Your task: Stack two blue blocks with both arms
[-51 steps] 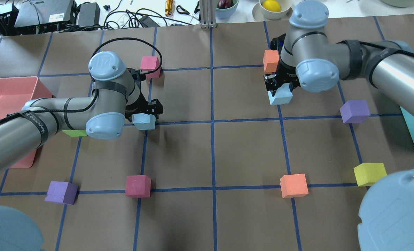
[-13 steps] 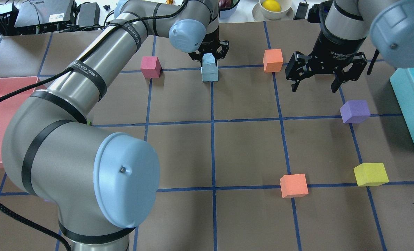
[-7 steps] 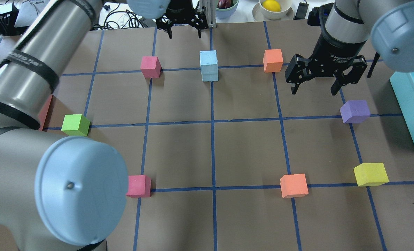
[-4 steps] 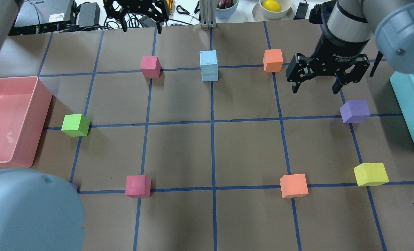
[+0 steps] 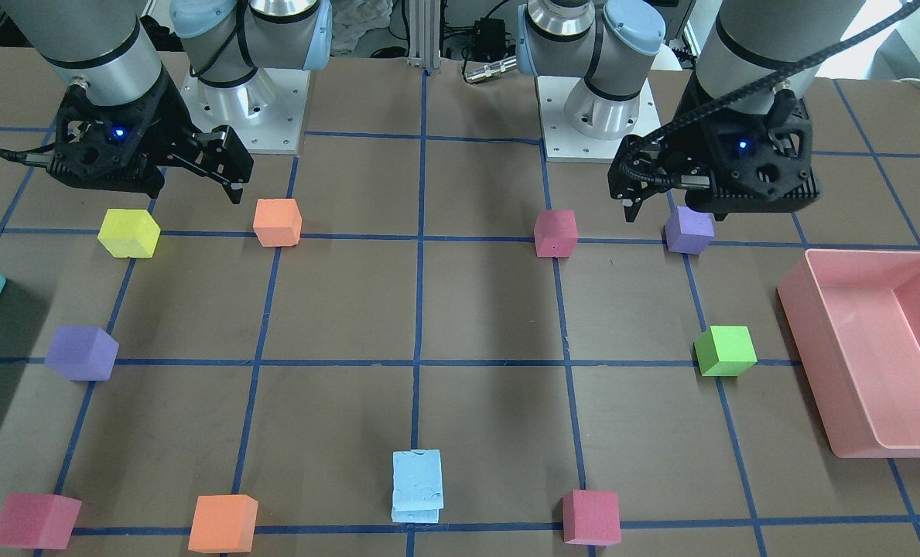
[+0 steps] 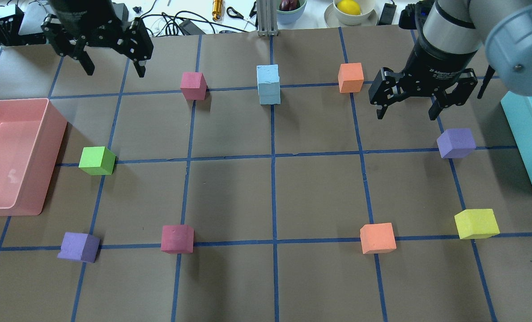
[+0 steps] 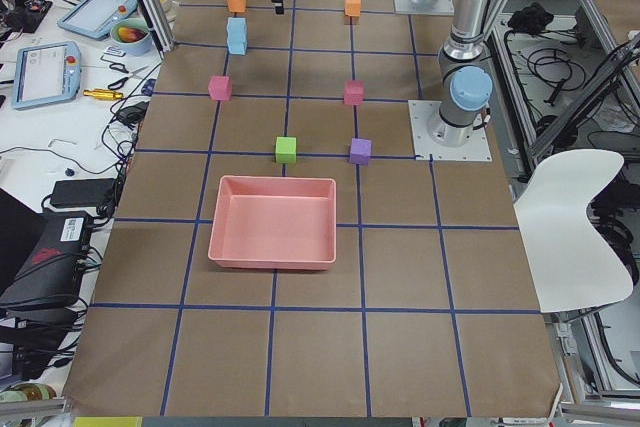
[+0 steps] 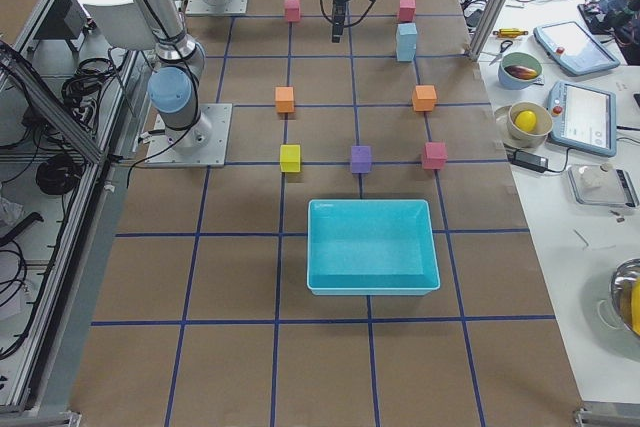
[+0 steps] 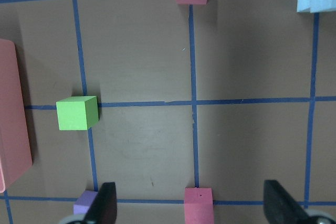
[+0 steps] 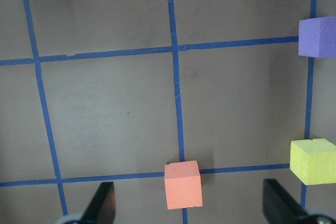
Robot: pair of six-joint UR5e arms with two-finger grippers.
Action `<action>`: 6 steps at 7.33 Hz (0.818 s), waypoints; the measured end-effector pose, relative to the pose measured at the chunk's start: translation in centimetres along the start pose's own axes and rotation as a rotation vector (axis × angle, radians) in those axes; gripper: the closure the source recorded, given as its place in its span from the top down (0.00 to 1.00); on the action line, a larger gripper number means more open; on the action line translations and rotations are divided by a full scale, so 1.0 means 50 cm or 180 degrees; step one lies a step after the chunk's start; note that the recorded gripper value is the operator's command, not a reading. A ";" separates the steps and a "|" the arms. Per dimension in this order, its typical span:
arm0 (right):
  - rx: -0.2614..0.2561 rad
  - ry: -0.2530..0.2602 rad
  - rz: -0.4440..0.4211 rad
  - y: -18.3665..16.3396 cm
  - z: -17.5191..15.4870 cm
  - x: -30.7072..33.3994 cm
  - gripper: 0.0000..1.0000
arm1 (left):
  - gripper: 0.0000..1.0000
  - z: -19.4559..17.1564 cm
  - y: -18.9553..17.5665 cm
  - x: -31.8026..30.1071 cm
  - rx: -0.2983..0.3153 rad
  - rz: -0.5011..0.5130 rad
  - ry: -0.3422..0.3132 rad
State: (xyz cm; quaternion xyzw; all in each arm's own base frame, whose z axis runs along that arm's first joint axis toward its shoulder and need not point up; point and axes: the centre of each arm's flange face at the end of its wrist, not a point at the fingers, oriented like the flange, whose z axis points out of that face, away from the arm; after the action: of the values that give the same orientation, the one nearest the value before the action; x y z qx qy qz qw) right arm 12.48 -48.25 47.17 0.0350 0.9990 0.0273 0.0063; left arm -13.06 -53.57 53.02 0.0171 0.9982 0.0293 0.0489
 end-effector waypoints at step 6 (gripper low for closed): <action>0.0010 0.0007 -0.0005 -0.001 -0.002 0.002 1.00 | 1.00 0.024 0.058 -0.015 0.0538 -0.0155 0.0103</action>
State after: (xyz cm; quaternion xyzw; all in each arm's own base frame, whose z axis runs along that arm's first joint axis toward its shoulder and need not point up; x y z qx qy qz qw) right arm 12.37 -48.30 47.25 0.0342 0.9991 0.0258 0.0051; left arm -12.11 -50.62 52.07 -0.0036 0.9979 -0.0560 0.0319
